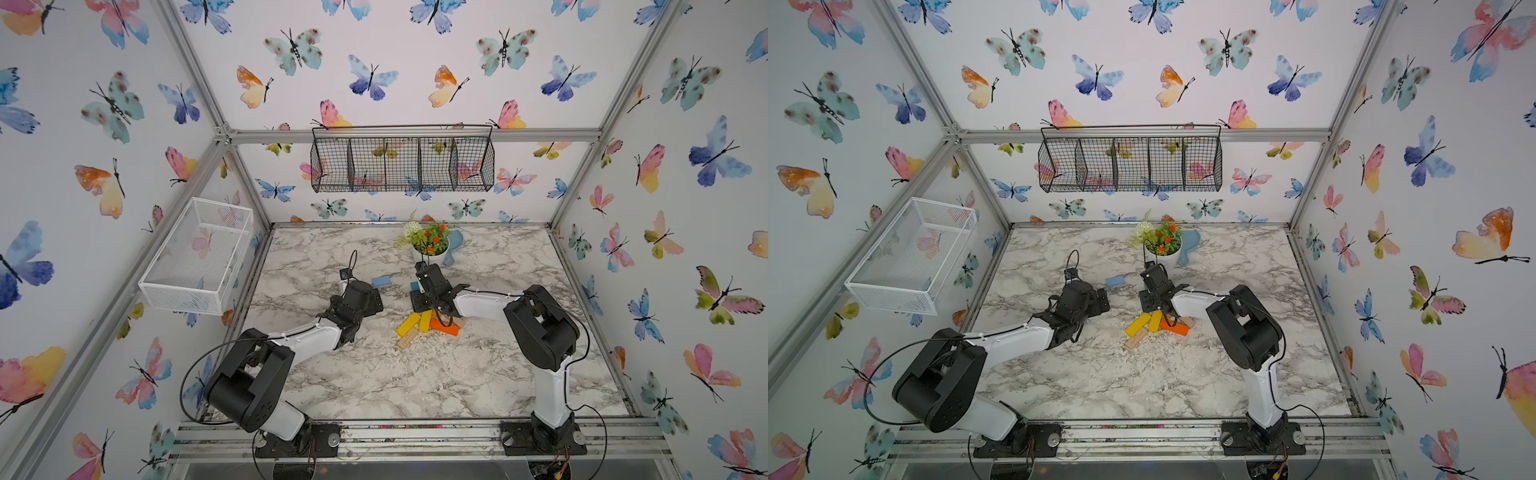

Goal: Assemble a giraffe with building blocks
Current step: Pick up the building block from the center of the board, then assemble the building block at the center of the board.

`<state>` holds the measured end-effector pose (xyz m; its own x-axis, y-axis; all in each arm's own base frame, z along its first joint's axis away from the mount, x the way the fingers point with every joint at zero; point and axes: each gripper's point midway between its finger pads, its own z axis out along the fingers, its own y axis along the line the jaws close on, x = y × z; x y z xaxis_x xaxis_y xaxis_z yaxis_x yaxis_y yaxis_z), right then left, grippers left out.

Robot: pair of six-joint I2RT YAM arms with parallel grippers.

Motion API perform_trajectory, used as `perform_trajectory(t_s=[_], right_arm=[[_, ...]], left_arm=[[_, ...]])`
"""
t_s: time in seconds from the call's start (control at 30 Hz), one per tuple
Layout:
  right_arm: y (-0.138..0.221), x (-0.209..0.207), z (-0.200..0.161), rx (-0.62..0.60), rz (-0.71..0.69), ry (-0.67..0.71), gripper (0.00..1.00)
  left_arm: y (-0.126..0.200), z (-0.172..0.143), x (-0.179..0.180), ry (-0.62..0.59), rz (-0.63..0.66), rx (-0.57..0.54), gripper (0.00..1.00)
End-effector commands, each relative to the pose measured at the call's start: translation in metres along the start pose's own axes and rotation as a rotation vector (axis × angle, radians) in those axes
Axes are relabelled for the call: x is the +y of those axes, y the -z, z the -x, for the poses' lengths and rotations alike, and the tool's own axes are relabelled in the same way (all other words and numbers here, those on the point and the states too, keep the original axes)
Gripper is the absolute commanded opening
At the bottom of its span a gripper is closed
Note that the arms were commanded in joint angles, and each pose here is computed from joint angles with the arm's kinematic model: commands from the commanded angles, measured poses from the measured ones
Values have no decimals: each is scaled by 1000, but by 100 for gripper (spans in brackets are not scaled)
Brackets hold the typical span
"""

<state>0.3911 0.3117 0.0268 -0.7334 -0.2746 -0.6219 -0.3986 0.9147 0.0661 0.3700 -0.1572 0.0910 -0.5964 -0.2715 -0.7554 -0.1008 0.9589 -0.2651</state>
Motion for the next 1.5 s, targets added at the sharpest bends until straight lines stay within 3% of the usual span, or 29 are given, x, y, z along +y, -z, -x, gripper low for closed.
perform_trajectory(t_s=[0.0,0.17,0.33,0.53,0.67,1.03,1.47], right_arm=[[-8,2,-6,36,-19,27,50],[-14,2,-11,61,-46,31,31],[-6,6,-5,49,-44,14,22],[8,19,17,2,-1,-86,21],[4,29,25,-1,25,-134,22],[-22,54,42,-5,36,-117,20],[-40,56,42,11,4,-100,20]], left_arm=[[-2,2,4,-1,30,-2,97],[-2,5,3,-12,29,-6,97],[-2,5,3,-15,33,-4,97],[4,9,17,28,92,-39,98],[3,8,23,92,55,-33,98],[-3,5,56,155,233,-19,98],[-3,6,54,148,224,-18,98]])
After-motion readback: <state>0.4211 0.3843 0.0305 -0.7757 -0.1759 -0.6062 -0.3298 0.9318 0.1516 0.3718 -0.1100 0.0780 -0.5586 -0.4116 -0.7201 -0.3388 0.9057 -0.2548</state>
